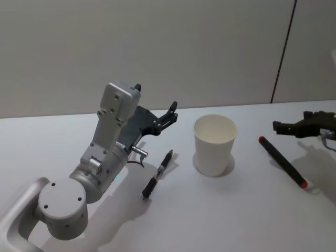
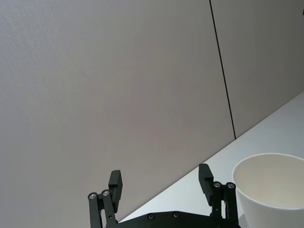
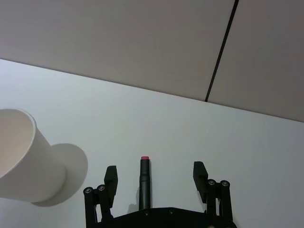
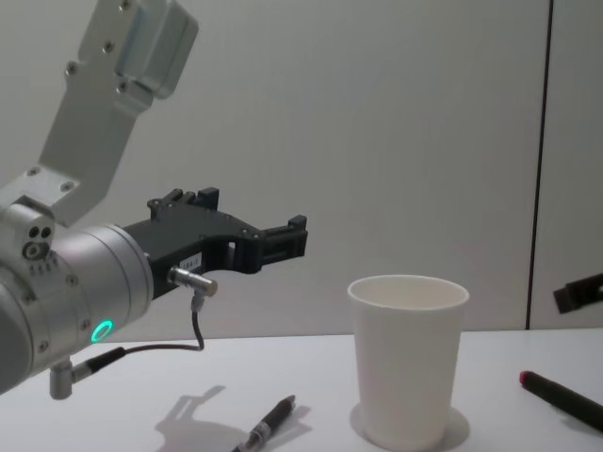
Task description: Place the pen into the pen holder.
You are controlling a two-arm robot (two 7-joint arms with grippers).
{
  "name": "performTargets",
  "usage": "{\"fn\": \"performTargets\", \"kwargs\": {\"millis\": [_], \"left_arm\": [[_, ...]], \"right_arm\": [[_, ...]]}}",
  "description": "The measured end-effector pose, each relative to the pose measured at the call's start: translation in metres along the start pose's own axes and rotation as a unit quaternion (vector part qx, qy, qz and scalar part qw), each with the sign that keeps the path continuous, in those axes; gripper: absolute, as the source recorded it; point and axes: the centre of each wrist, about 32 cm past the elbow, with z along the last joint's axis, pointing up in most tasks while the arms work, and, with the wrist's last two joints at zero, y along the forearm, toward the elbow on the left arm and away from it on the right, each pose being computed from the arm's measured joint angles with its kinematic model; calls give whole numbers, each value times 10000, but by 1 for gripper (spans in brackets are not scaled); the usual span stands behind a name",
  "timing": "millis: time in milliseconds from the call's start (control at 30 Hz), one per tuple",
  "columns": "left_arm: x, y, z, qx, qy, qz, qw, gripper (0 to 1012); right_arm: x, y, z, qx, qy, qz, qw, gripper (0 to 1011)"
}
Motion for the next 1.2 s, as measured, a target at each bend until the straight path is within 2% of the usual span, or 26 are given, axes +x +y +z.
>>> {"fn": "performTargets", "kwargs": {"millis": [600,1200], "left_arm": [[0,0,0,0,0,0,10000,1001],[0,0,0,0,0,0,10000,1001]], "right_arm": [[-104,257,-12,-317,-49,-11,9995,1001],[-140,437,-127,-524,56,-78,9986,1001]]}}
